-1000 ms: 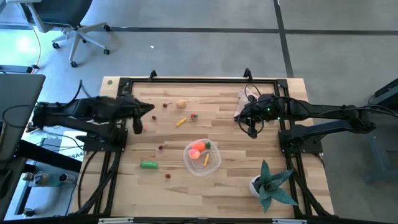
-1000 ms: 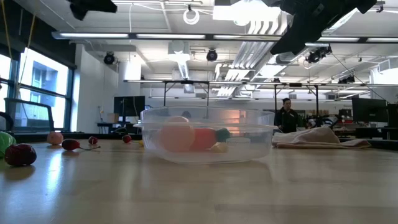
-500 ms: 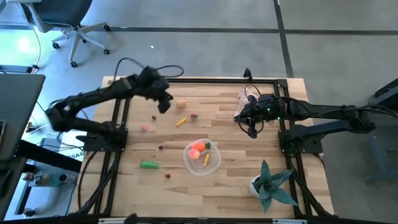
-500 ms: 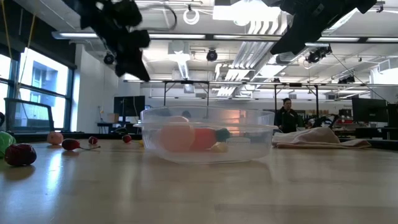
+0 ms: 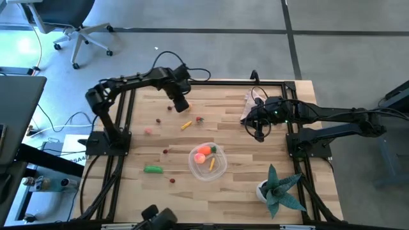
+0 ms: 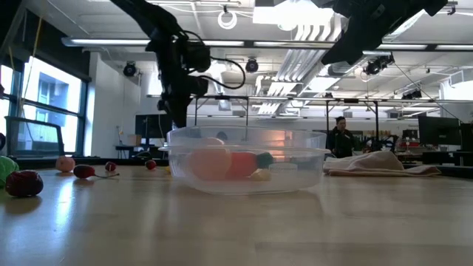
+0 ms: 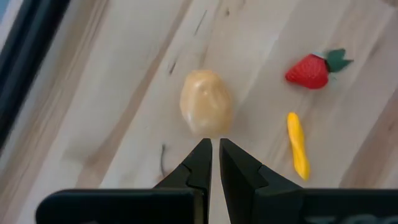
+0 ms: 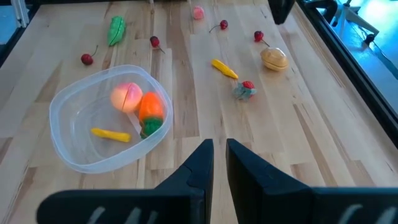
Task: Pick and placing Produce into tupperware
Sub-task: Put the potato into the transparent bin
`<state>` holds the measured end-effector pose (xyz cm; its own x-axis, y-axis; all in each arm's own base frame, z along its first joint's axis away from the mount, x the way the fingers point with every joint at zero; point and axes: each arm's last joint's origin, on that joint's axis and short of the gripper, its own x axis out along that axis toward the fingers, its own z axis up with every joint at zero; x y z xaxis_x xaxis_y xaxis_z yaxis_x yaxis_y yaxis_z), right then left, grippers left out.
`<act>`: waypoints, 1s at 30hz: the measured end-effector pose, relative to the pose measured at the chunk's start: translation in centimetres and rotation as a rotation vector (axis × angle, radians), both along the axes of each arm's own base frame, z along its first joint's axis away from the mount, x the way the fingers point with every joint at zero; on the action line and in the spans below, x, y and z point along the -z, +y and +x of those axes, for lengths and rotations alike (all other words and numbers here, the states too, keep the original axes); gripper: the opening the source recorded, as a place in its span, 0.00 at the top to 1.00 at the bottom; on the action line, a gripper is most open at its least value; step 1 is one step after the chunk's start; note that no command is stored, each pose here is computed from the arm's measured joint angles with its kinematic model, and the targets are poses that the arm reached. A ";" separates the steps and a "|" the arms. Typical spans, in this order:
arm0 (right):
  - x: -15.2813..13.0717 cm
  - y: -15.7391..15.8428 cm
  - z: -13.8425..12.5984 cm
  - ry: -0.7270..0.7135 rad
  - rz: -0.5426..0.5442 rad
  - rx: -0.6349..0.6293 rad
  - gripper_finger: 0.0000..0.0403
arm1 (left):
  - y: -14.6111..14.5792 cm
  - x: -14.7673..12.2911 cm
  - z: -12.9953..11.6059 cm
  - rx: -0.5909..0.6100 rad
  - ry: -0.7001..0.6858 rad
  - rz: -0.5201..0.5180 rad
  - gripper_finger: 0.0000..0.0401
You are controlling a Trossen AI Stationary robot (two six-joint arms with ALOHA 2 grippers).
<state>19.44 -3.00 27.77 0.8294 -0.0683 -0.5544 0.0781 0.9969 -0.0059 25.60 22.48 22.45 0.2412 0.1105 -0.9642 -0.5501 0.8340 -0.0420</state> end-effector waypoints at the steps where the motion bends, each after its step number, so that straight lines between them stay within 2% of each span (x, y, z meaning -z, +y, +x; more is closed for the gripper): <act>1: 0.0 0.0 0.0 0.000 0.000 0.000 0.92 | 0.0 -0.2 0.2 0.003 0.011 0.004 0.95; 10: 0.0 0.0 0.0 0.001 0.000 0.001 0.92 | -0.1 -1.7 1.6 0.046 -0.035 0.060 0.93; 22: 0.0 0.0 0.0 0.000 0.000 0.001 0.92 | -0.1 -1.7 1.5 0.019 -0.009 0.067 0.50; 26: 0.0 0.0 0.0 0.000 0.000 0.000 0.92 | -0.2 -1.6 1.4 0.019 -0.005 0.064 0.44; 30: 0.0 0.0 0.0 0.000 0.000 0.000 0.92 | 0.3 -0.6 1.8 0.052 0.024 0.113 0.43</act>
